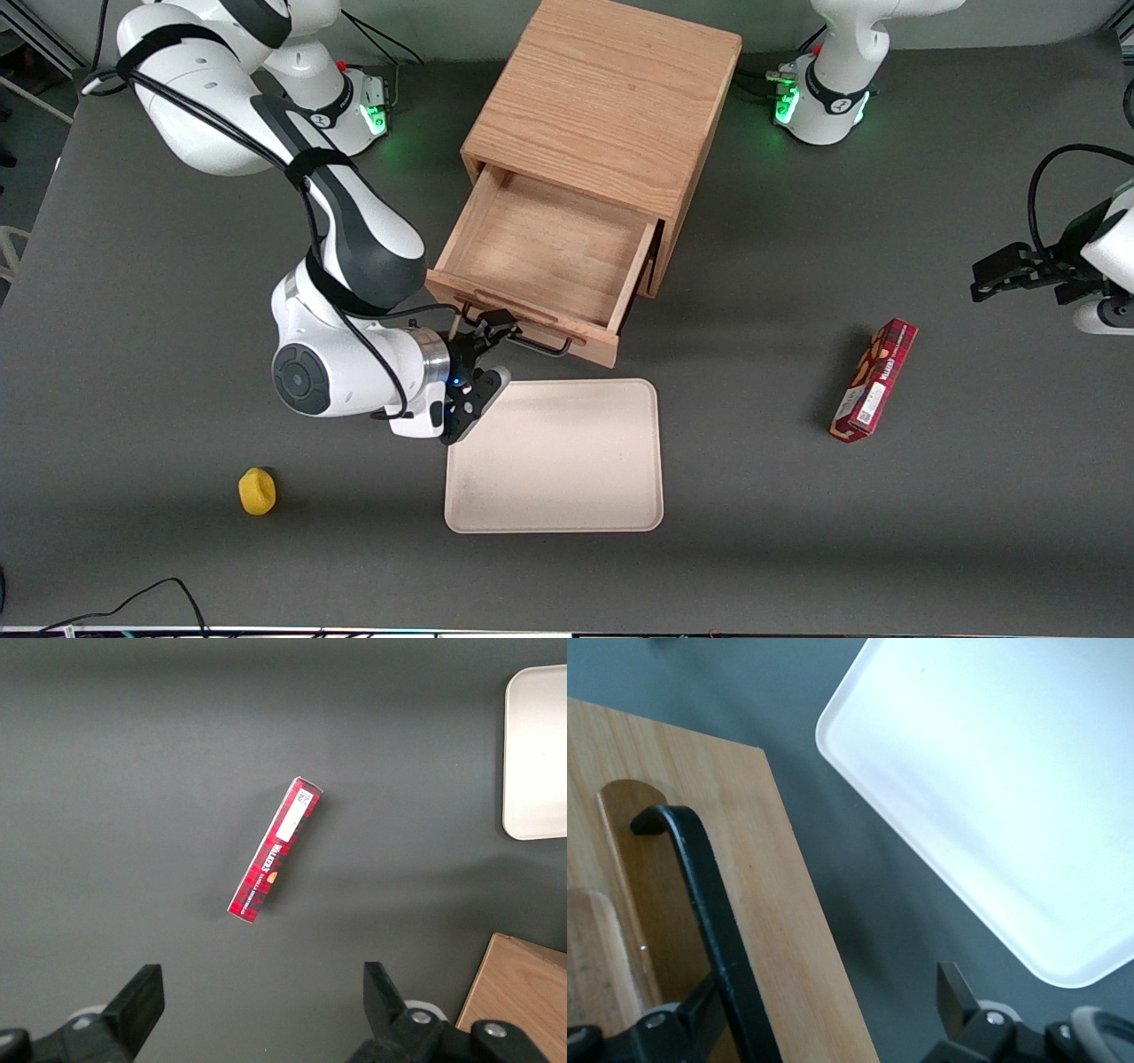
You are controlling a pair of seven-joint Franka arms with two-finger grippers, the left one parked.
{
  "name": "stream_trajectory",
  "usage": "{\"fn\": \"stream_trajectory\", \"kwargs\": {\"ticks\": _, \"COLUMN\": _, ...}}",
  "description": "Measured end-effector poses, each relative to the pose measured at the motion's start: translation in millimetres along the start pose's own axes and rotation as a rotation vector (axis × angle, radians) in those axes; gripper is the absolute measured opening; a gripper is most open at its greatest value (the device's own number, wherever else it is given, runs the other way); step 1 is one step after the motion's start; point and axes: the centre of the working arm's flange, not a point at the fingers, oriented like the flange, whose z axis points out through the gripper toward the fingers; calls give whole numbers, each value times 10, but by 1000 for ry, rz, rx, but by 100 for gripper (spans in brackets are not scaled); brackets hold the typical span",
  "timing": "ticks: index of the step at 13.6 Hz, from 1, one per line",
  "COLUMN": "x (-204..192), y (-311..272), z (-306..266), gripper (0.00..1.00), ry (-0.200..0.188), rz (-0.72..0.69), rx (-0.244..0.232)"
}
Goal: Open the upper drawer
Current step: 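Pull the handle outward with the right gripper, sliding the drawer open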
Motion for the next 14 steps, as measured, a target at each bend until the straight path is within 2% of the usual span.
{"fn": "stream_trajectory", "kwargs": {"ticks": 3, "x": 35, "y": 155, "z": -104, "gripper": 100, "ry": 29, "rz": -29, "rx": -13}}
{"fn": "stream_trajectory", "kwargs": {"ticks": 8, "x": 22, "y": 219, "z": -488, "gripper": 100, "ry": 50, "rz": -44, "rx": -38}}
{"fn": "stream_trajectory", "kwargs": {"ticks": 10, "x": 6, "y": 57, "z": -834, "gripper": 100, "ry": 78, "rz": -71, "rx": -97}}
{"fn": "stream_trajectory", "kwargs": {"ticks": 11, "x": -41, "y": -87, "z": -1027, "gripper": 100, "ry": 77, "rz": -81, "rx": -127}}
{"fn": "stream_trajectory", "kwargs": {"ticks": 12, "x": -114, "y": -261, "z": -1219, "gripper": 100, "ry": 72, "rz": -61, "rx": -147}}
{"fn": "stream_trajectory", "kwargs": {"ticks": 14, "x": -296, "y": -593, "z": -1581, "gripper": 100, "ry": 72, "rz": 76, "rx": -182}}
